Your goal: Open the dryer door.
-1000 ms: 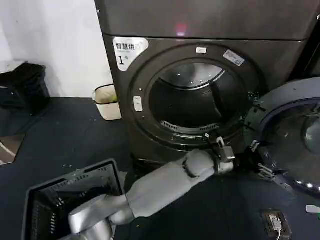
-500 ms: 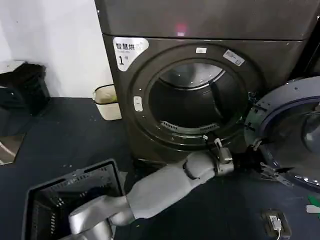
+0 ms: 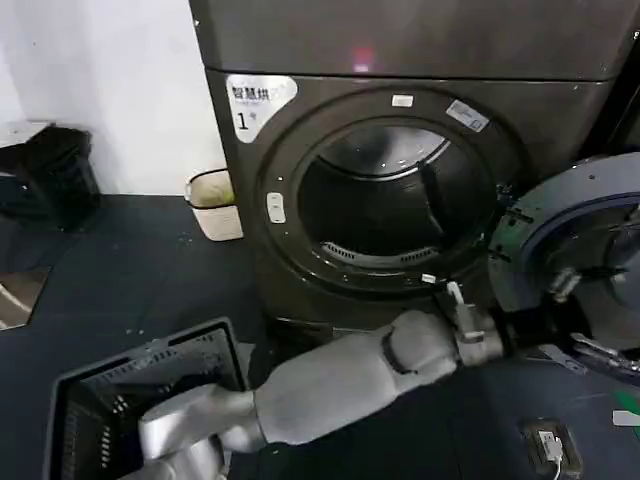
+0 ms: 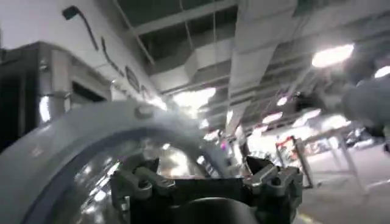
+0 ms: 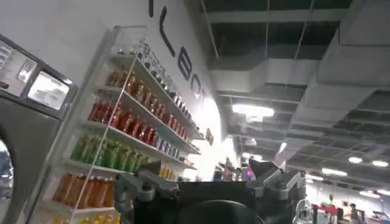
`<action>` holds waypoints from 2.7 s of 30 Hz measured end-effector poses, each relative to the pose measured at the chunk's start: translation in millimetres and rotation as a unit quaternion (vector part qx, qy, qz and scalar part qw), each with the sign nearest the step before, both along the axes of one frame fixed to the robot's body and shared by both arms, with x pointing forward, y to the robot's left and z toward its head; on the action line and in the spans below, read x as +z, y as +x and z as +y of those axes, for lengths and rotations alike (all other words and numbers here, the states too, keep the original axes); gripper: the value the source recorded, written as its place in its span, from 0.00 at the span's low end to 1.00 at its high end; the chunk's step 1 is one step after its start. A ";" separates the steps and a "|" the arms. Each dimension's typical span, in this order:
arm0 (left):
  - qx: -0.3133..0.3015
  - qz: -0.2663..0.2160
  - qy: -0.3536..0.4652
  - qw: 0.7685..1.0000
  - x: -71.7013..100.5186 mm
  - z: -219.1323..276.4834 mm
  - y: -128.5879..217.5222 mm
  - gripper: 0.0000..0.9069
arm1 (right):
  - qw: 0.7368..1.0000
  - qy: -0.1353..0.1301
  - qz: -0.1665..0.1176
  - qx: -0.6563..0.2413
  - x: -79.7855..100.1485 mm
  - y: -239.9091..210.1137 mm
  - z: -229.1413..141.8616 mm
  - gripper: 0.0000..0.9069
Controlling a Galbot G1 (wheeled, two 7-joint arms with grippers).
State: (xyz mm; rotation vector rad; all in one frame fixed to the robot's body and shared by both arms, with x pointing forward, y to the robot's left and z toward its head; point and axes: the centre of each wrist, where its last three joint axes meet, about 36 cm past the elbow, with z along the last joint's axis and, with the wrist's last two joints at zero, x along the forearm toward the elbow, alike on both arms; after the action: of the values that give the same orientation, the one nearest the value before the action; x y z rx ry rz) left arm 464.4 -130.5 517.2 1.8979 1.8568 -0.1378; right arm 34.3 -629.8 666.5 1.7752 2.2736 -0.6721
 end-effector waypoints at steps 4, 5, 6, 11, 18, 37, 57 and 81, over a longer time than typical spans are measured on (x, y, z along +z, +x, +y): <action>0.017 -0.012 0.022 1.000 -11.3 55.9 13.2 1.00 | 1.000 -0.013 0.008 -0.001 3.3 1.8 3.0 1.00; 0.023 -0.017 0.028 0.999 -13.1 69.3 15.5 1.00 | 1.000 -0.017 0.009 -0.001 4.6 2.4 4.2 1.00; 0.028 -0.019 0.034 0.999 -14.7 82.6 17.2 1.00 | 1.000 -0.020 0.011 0.000 5.9 2.6 5.2 1.00; 0.058 -0.036 0.068 0.995 -17.4 149.9 23.6 1.00 | 0.999 -0.031 0.017 -0.002 9.7 4.5 7.3 1.00; 0.094 -0.053 0.154 0.982 -18.6 250.4 20.4 1.00 | 0.999 -0.018 0.020 -0.020 11.7 -2.0 5.7 1.00; 0.223 -0.068 0.493 0.838 1.5 468.3 -42.4 1.00 | 0.998 -0.013 0.001 -0.056 11.9 1.3 -8.4 1.00; 0.214 -0.077 0.680 0.697 0.2 585.5 -62.4 1.00 | 0.999 -0.004 0.002 -0.052 7.9 1.2 -22.0 1.00; 0.185 -0.097 0.731 0.650 4.2 616.1 -49.2 1.00 | 0.998 -0.007 0.011 -0.057 13.1 -7.8 -14.6 1.00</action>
State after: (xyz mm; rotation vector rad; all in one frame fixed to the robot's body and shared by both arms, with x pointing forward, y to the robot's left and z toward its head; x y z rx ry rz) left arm 415.3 485.6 521.4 1.9432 2.2440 2.2111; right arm 26.5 -644.3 679.6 1.9115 2.1902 -0.7294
